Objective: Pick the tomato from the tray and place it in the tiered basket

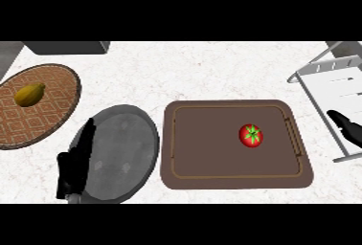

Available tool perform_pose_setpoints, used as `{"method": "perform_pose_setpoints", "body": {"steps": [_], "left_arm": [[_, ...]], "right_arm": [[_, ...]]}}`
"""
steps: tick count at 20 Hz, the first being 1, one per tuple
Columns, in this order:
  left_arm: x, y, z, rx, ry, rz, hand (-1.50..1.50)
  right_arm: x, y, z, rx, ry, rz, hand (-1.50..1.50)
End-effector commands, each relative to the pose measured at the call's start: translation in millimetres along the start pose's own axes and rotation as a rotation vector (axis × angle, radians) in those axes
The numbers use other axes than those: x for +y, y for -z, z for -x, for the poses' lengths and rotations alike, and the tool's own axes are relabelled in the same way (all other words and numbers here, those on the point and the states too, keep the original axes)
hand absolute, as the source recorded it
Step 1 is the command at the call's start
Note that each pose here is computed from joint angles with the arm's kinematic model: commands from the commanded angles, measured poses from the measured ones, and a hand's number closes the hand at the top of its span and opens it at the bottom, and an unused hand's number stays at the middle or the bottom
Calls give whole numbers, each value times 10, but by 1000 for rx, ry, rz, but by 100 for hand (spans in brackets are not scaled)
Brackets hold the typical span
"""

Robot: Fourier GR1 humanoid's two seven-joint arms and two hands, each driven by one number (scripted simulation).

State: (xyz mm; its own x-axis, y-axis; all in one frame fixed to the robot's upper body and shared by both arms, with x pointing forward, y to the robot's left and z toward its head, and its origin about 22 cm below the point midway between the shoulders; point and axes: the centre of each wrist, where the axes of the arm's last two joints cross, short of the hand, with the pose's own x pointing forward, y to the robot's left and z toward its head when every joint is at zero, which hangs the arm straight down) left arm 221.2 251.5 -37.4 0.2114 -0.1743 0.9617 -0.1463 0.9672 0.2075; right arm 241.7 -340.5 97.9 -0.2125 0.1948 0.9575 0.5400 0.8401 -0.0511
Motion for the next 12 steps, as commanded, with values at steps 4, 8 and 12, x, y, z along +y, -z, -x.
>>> {"method": "perform_pose_setpoints", "body": {"steps": [4,8,12], "left_arm": [[30,-113,185,78,-13,-3,0],[-43,-119,125,67,-10,14,0],[-112,-136,139,59,1,30,0]], "right_arm": [[-142,-205,-292,226,-308,-303,-150],[6,-366,-539,257,-546,-449,-150],[78,-365,-784,284,-794,-472,-150]]}}
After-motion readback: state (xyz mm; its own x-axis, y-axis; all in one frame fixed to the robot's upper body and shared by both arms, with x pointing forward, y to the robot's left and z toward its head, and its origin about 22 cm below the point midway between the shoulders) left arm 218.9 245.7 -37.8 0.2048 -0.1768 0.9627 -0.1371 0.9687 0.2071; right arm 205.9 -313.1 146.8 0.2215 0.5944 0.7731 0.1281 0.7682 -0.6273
